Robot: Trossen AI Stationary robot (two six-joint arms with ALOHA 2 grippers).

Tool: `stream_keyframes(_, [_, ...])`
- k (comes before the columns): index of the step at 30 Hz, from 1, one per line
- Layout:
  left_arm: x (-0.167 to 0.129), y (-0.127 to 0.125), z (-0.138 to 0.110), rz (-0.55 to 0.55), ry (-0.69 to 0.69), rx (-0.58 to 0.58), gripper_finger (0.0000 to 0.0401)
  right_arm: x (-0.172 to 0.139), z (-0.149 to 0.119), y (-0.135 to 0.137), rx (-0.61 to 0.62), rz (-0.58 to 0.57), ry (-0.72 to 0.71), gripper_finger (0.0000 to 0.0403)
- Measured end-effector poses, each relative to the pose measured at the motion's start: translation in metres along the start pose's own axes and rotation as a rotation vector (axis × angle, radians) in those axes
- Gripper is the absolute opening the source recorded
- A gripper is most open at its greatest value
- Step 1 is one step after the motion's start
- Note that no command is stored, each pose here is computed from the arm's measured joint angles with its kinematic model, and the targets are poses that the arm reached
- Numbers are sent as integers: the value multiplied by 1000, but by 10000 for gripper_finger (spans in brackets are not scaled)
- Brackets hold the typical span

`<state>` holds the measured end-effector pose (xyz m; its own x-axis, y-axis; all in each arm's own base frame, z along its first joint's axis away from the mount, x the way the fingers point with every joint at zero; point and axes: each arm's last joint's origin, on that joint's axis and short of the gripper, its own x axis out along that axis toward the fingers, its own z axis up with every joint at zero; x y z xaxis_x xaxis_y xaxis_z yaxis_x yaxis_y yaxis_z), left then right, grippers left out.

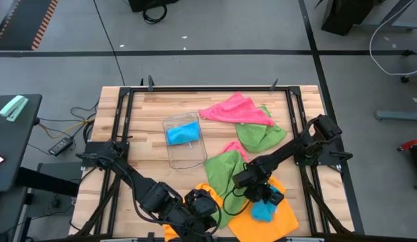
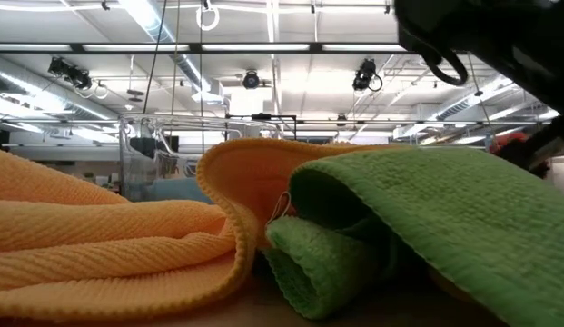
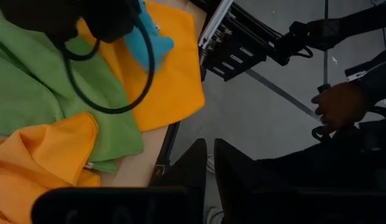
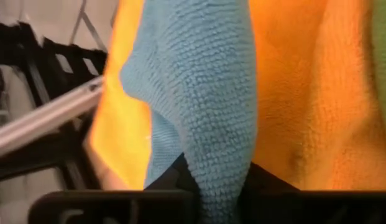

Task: Fold microfiber towels
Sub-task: Fold the blue towel

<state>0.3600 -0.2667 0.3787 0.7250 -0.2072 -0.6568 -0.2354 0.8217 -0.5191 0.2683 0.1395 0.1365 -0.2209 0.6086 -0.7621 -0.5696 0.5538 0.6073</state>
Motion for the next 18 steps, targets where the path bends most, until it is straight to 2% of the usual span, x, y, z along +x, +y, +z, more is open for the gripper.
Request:
stream_keyframes(8, [1, -1, 1, -64, 72, -7, 28, -25, 15, 4, 87, 47, -21, 38])
stream_keyframes(13, [-4, -4, 4, -81, 64, -8, 29, -45, 29, 6, 121, 44, -67, 37])
stream_keyframes(18, [-14, -5, 8, -82, 30, 40, 25, -70, 49, 10, 133, 21, -152, 37])
